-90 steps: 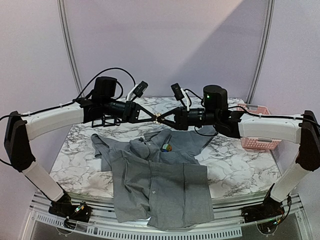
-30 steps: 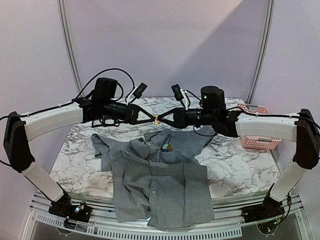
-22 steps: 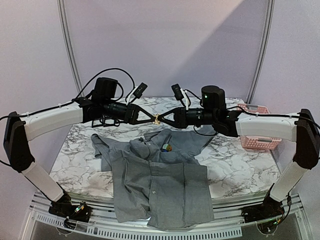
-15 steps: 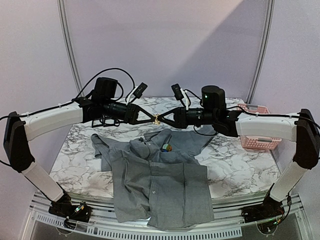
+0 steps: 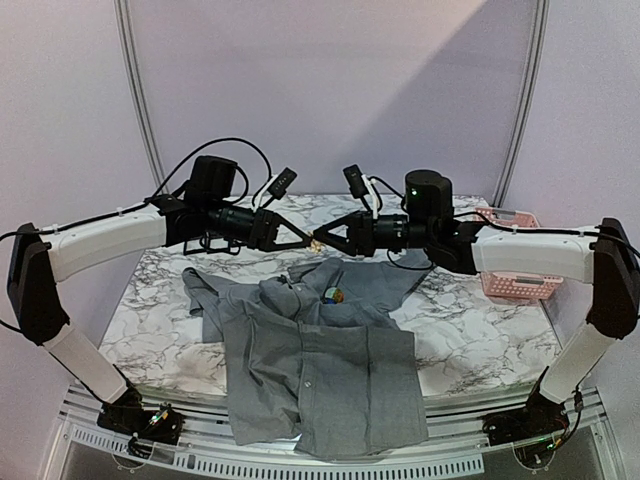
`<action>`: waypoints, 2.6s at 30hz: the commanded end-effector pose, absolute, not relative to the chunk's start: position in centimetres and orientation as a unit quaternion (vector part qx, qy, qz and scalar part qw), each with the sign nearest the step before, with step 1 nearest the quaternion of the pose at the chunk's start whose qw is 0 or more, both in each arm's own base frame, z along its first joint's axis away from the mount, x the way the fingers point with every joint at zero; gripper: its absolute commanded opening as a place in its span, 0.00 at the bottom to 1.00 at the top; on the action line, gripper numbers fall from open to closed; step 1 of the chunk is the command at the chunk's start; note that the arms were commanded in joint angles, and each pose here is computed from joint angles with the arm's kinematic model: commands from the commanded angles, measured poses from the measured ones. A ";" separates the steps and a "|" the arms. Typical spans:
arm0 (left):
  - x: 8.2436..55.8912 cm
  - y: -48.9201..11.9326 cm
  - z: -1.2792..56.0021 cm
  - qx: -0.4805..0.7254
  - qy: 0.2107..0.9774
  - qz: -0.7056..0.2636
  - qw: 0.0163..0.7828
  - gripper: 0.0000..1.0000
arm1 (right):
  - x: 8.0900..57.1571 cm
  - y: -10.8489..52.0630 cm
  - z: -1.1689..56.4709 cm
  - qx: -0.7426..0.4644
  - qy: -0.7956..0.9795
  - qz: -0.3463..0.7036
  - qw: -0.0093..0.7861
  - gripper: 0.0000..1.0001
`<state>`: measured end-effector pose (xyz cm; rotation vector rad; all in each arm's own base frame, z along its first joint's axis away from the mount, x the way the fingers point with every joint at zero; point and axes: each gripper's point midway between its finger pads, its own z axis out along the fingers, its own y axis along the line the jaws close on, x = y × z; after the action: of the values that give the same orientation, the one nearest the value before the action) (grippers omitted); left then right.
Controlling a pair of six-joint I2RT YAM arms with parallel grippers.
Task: Remove the brooch from the garment
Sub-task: Close the brooch securely, then place the brooch in the brooch box.
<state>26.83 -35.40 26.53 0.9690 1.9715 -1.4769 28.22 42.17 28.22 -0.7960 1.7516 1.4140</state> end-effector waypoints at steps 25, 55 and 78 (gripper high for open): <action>34.0 -29.2 23.1 0.293 0.850 -0.283 0.335 0.00 | 31.8 35.8 29.2 -0.200 0.728 0.420 0.503 0.77; 44.2 -7.1 15.1 0.153 0.925 0.219 0.270 0.00 | 32.9 25.9 28.3 -0.113 0.763 0.302 0.560 0.84; 51.2 -1.5 12.7 0.123 0.899 0.360 0.217 0.00 | 29.7 22.2 30.1 -0.090 0.729 0.325 0.596 0.88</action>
<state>50.81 -2.80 12.80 0.3116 2.4898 0.8944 30.01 23.10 29.57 -0.2429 1.7186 0.7463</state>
